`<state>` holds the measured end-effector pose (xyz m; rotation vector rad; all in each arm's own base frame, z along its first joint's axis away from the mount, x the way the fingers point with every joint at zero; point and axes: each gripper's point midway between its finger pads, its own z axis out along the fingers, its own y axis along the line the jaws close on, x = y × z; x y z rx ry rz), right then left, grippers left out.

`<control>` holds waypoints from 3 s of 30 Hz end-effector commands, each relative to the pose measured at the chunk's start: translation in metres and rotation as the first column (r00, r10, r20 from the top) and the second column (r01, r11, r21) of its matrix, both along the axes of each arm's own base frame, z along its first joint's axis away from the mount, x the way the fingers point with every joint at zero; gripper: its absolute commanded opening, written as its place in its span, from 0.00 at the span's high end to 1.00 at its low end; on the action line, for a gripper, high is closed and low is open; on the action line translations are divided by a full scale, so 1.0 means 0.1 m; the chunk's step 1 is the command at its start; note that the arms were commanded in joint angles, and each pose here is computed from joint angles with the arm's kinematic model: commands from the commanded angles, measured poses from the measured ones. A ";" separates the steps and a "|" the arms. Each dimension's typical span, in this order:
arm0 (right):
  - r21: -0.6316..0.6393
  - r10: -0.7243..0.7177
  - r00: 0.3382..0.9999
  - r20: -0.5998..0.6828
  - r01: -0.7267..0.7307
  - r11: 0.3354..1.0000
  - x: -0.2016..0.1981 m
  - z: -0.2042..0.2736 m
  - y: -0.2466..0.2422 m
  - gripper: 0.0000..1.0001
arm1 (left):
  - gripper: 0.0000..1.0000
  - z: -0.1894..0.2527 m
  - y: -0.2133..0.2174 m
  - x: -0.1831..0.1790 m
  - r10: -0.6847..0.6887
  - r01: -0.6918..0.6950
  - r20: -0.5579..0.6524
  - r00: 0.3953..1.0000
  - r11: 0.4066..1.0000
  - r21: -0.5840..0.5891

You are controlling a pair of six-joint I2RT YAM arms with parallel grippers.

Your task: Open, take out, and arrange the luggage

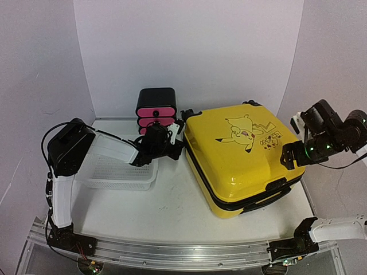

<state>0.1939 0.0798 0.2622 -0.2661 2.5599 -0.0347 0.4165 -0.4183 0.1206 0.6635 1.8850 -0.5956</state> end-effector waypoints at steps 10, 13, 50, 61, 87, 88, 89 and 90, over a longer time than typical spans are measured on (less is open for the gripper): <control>0.266 -0.570 0.766 -0.298 0.640 0.721 0.56 -0.50 -0.38 0.02 | 1.00 0.24 -0.36 -0.87 -0.094 0.088 -0.077 0.993 0.993 -0.074; 0.225 -0.614 0.723 -0.316 0.686 0.692 0.73 -0.66 -0.66 0.02 | 1.00 0.25 -0.46 -0.96 -0.106 0.098 -0.091 0.990 0.991 -0.089; -0.097 0.465 0.882 0.076 -0.457 0.884 1.71 0.08 1.65 0.02 | 1.00 0.26 -1.10 -2.13 -0.369 0.359 -0.128 0.921 0.929 -0.092; -0.252 0.705 0.709 0.016 -0.680 0.689 1.65 -0.16 2.78 0.07 | 1.00 0.13 -1.11 -2.35 -0.368 0.362 -0.149 0.918 0.930 -0.067; -0.212 0.733 0.659 -0.168 -0.750 0.626 1.70 -0.83 3.06 0.93 | 1.00 0.03 -0.43 -1.82 -0.191 0.193 -0.143 0.971 0.981 0.000; -0.148 0.730 0.664 -0.161 -0.748 0.647 1.70 -0.80 3.04 0.95 | 1.00 0.01 -0.36 -1.77 -0.182 0.186 -0.133 0.974 0.982 0.018; -0.075 0.731 0.664 -0.157 -0.746 0.662 1.68 -0.77 3.03 0.97 | 1.00 0.00 -0.32 -1.74 -0.173 0.178 -0.120 0.978 0.984 0.032; -0.002 0.739 0.657 -0.150 -0.748 0.664 1.65 -0.73 3.03 0.97 | 1.00 -0.01 -0.27 -1.69 -0.162 0.168 -0.109 0.981 0.985 0.049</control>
